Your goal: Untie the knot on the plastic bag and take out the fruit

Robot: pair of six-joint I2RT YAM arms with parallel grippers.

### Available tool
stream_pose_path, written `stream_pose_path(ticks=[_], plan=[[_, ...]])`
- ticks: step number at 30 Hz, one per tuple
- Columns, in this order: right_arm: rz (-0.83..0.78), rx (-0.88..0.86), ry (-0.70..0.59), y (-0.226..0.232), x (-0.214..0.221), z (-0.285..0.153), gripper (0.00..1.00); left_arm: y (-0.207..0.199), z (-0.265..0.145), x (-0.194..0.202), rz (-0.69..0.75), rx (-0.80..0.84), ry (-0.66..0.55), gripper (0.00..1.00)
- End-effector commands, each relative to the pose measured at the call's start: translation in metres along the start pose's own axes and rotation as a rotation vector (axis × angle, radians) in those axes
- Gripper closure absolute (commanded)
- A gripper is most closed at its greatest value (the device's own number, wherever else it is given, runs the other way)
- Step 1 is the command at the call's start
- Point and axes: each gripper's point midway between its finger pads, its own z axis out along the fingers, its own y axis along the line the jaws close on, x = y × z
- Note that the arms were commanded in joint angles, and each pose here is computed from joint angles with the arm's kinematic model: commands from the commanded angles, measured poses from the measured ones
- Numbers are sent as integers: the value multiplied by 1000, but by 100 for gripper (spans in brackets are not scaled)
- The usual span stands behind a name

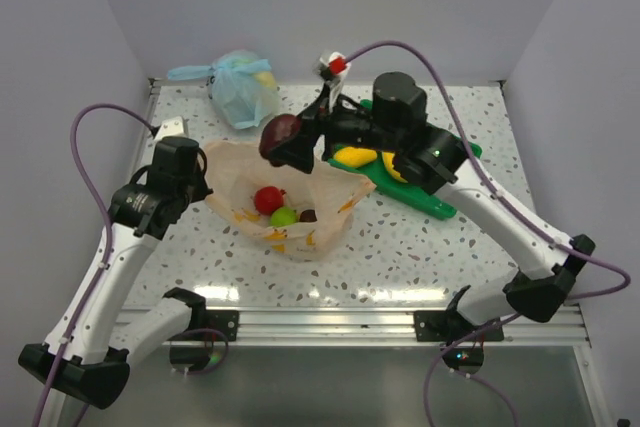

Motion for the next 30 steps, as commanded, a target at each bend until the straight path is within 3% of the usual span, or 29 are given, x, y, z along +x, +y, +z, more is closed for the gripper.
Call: stream_pose_path(ticks=[1, 5, 11, 17, 25, 28, 29, 30], plan=[[-106, 302, -78, -47, -30, -43, 78, 25, -11, -10, 34, -105, -48, 100], [-133, 692, -94, -121, -28, -99, 79, 21, -8, -6, 27, -84, -36, 100], [-42, 1181, -36, -215, 28, -198, 87, 10, -3, 9, 5, -8, -12, 100], [231, 1422, 53, -281, 135, -266, 81, -8, 5, 43, -21, 124, 51, 100], [581, 1549, 166, -325, 249, -304, 67, -9, 9, 67, -27, 156, 108, 100], [643, 1576, 209, -330, 269, -310, 38, -11, 9, 70, -27, 166, 122, 100], [647, 1589, 220, -330, 271, -313, 20, -11, 9, 71, -27, 168, 124, 100], [645, 1589, 215, -330, 269, -313, 13, -11, 10, 72, -26, 166, 127, 100]])
